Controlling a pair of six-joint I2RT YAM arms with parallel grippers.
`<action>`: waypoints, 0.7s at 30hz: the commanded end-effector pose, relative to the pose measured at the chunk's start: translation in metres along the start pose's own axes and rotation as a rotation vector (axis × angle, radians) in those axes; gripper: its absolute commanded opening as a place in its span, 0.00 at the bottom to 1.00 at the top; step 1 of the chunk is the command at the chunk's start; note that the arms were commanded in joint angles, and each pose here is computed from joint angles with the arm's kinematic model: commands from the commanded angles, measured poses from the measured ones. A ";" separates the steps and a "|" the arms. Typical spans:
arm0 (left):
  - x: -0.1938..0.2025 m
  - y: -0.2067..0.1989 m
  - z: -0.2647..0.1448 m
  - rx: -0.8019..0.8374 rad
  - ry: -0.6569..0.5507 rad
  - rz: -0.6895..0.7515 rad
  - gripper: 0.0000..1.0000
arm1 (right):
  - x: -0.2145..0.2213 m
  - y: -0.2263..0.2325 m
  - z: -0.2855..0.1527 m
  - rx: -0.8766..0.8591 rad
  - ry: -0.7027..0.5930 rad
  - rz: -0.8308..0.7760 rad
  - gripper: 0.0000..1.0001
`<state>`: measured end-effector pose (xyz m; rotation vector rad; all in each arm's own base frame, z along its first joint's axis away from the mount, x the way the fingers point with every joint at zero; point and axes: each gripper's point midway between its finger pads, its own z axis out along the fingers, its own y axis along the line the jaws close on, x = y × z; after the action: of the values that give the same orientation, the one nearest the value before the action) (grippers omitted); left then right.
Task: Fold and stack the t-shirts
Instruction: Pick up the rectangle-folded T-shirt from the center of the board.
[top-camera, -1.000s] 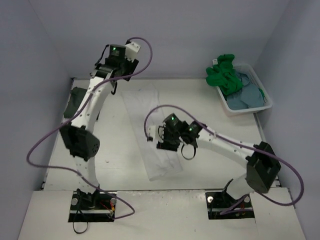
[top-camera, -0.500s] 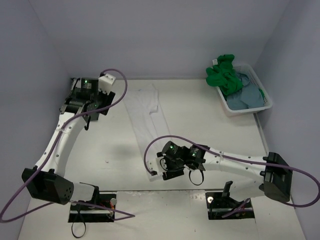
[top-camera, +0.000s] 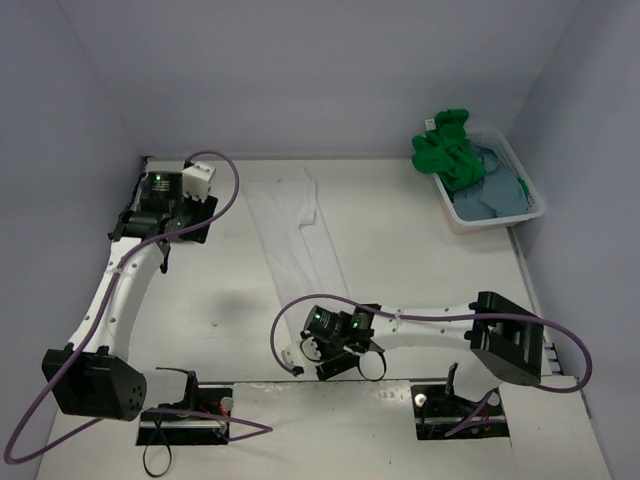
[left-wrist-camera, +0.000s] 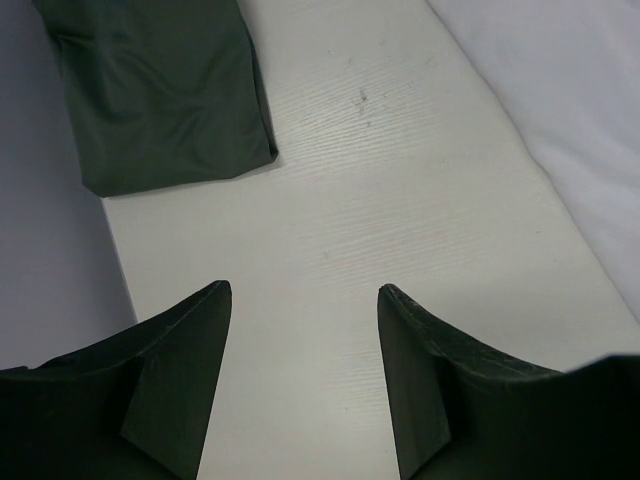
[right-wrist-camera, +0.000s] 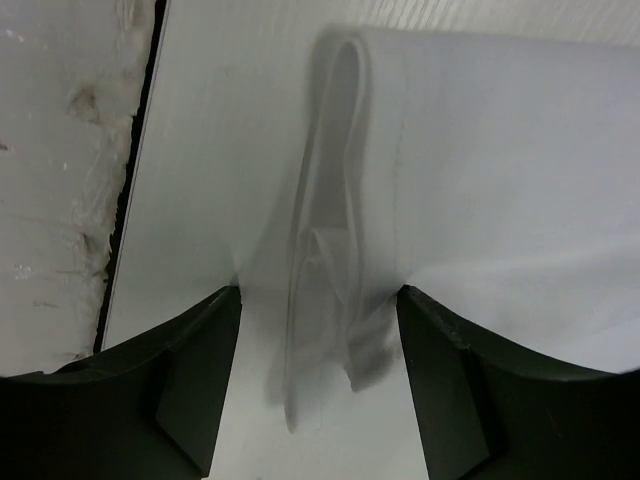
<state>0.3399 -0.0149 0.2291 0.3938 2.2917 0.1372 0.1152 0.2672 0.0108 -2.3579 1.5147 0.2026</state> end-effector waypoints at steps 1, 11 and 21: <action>-0.022 0.004 -0.010 -0.002 -0.103 -0.034 0.55 | -0.017 -0.004 0.007 0.012 -0.039 -0.011 0.60; -0.023 0.000 -0.013 0.027 -0.122 -0.055 0.55 | -0.021 -0.005 0.029 -0.031 -0.010 -0.005 0.50; -0.023 -0.008 -0.016 0.069 -0.136 -0.070 0.55 | -0.014 0.011 0.036 -0.115 0.026 0.015 0.22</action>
<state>0.3374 -0.0270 0.2347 0.3712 2.2558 0.0207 0.1216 0.3251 0.0085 -2.3070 1.4620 0.2760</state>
